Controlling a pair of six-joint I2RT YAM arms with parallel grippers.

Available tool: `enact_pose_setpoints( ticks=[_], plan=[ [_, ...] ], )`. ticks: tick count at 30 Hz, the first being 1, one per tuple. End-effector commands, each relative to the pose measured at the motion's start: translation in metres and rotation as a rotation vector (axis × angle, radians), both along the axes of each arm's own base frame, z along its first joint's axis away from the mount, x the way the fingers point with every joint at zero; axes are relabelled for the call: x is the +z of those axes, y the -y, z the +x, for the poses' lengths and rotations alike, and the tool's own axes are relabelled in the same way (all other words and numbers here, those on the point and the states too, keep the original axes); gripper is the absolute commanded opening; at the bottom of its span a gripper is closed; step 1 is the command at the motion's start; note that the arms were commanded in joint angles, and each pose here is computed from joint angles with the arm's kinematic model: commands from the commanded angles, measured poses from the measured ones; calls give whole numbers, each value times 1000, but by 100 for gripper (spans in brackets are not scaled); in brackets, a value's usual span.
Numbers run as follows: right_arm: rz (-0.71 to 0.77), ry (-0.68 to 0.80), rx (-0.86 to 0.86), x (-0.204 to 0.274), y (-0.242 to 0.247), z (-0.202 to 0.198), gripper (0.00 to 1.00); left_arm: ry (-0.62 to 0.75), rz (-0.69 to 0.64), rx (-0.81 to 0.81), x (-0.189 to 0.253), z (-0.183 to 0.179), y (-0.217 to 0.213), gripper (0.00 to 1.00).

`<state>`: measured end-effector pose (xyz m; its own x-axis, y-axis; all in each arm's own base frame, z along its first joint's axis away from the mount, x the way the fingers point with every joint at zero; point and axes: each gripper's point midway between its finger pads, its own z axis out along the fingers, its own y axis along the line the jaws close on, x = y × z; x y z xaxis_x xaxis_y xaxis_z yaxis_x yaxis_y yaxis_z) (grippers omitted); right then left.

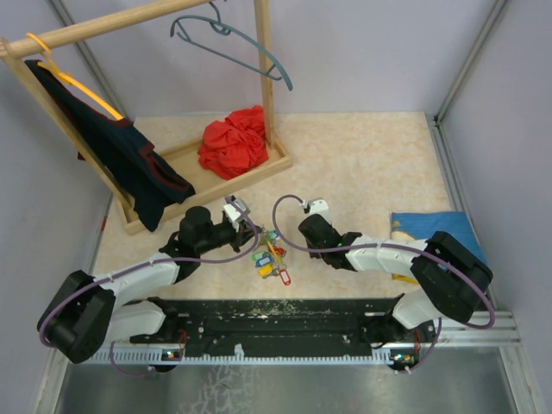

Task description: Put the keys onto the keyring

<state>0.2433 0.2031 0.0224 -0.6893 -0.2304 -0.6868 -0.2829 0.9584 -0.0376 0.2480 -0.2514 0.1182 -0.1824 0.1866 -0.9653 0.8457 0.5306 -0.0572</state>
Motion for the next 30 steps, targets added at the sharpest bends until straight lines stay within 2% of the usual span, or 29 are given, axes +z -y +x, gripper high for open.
enact_pose_setpoints(
  ticks=[1, 16, 30],
  plan=[
    [56, 87, -30, 26, -11, 16, 31, 26, -18, -13, 12, 5, 4, 1],
    [116, 71, 16, 33, -30, 16, 28, 21, -18, -18, 12, 4, 5, 1],
    [113, 97, -38, 42, -32, 20, 28, 21, -23, -24, 14, 3, 5, 1]
  ],
)
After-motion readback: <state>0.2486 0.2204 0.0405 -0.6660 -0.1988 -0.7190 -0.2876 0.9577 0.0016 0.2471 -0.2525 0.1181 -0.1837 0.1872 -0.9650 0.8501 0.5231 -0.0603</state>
